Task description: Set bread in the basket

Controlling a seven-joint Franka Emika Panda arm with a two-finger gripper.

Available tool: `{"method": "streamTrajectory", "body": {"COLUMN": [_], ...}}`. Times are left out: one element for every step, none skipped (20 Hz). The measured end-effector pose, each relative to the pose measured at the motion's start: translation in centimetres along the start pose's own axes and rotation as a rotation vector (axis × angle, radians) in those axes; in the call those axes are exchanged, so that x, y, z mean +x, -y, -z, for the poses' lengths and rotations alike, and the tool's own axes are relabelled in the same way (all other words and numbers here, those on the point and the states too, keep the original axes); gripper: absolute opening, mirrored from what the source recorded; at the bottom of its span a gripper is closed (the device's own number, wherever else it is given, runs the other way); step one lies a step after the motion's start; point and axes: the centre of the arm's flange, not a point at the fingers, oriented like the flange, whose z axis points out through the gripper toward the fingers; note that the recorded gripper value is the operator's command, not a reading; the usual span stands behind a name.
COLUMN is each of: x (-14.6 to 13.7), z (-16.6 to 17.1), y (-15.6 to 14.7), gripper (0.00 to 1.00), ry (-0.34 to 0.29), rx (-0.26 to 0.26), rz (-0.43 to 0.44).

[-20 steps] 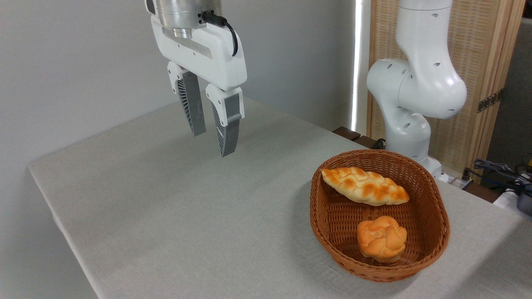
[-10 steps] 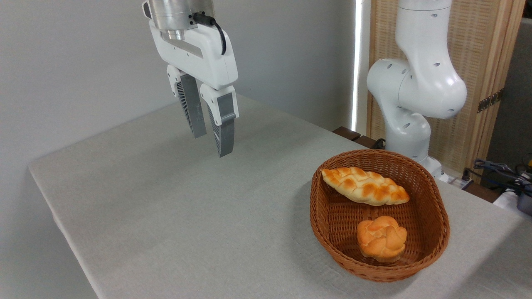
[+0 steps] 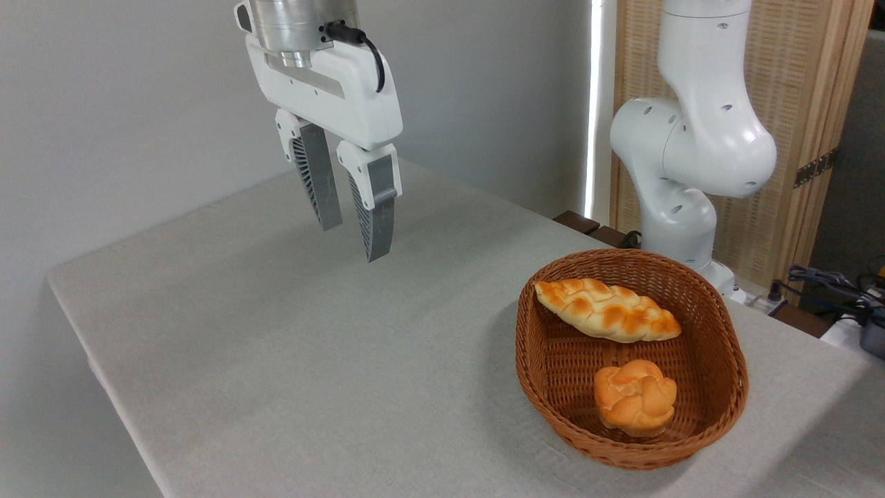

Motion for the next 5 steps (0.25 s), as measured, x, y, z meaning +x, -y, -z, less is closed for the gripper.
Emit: {"method": "streamTrajectory", "body": {"x": [-0.07, -0.18, -0.31, -0.36, -0.38], "z": [0.00, 0.01, 0.02, 0.02, 0.02], "y": [0.08, 0.21, 0.36, 0.41, 0.43], "gripper": [1.00, 1.00, 1.00, 1.00, 1.00], "ry": [0.000, -0.001, -0.001, -0.002, -0.003], "rx": [0.000, -0.001, -0.001, -0.002, -0.002], "rz": [0.002, 0.005, 0.009, 0.010, 0.011]}}
